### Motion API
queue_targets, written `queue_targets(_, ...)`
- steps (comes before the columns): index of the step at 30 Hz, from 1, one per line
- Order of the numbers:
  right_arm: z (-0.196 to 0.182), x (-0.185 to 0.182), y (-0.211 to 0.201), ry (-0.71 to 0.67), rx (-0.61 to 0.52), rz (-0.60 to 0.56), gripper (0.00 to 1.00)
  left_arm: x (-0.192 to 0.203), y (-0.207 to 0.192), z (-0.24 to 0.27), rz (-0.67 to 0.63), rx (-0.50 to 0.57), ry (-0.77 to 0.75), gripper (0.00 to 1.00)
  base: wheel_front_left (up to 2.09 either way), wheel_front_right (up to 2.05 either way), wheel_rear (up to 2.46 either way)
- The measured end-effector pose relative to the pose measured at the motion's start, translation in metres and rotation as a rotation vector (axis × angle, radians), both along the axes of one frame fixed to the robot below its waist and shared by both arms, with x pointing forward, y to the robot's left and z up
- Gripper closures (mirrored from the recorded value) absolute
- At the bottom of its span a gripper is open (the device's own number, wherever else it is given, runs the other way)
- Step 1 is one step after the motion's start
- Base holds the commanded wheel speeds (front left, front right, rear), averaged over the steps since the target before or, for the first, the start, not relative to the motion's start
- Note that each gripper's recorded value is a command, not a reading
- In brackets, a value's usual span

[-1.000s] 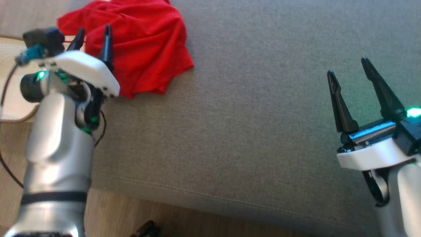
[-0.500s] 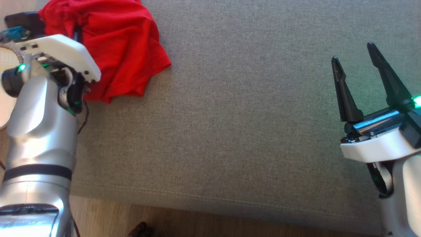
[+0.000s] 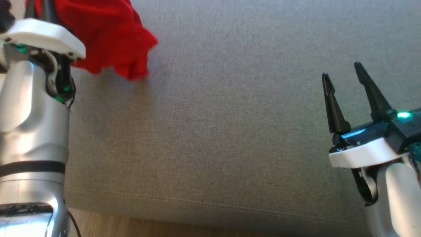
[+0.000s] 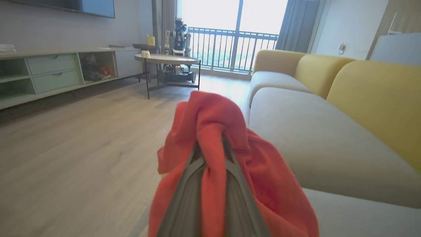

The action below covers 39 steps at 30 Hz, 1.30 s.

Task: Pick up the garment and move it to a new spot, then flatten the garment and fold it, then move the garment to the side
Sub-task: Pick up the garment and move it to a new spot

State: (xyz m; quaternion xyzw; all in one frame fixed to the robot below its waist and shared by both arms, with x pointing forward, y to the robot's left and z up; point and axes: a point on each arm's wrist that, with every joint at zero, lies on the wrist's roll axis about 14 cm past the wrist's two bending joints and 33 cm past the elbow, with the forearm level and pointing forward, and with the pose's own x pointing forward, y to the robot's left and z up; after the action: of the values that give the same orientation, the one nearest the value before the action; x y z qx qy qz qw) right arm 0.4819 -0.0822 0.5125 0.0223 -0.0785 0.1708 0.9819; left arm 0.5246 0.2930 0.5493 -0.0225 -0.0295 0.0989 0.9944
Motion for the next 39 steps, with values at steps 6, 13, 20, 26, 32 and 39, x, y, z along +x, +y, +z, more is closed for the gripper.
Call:
queue_targets(6, 0.016, -0.022, -0.01, -0.022, 0.004, -0.032, 0.0, -0.018, -0.013, 0.086, -0.034, -0.007, -0.256, 1.0, 0.0, 0.0, 0.0)
queue_targets(13, 0.036, -0.039, -0.033, -0.063, -0.002, -0.097, 0.0, -0.044, -0.047, 0.116, -0.12, -0.014, -0.374, 1.0, 0.0, 0.0, 0.0)
queue_targets(20, 0.048, -0.058, -0.06, -0.084, 0.008, -0.168, 0.0, -0.055, -0.129, 0.14, -0.319, -0.074, -0.446, 1.0, 0.0, 0.0, 0.0)
queue_targets(26, 0.054, -0.071, -0.095, -0.097, 0.016, -0.265, 0.0, -0.058, -0.209, 0.155, -0.522, -0.171, -0.475, 1.0, 0.0, 0.0, 0.0)
queue_targets(32, 0.056, -0.078, -0.121, -0.103, 0.022, -0.337, 0.0, -0.055, -0.272, 0.133, -0.663, -0.197, -0.424, 1.0, 0.0, 0.0, 0.0)
queue_targets(39, 0.067, -0.083, -0.145, -0.134, 0.032, -0.402, 0.0, -0.058, -0.342, 0.046, -0.8, -0.149, -0.202, 1.0, 0.0, 0.0, 0.0)
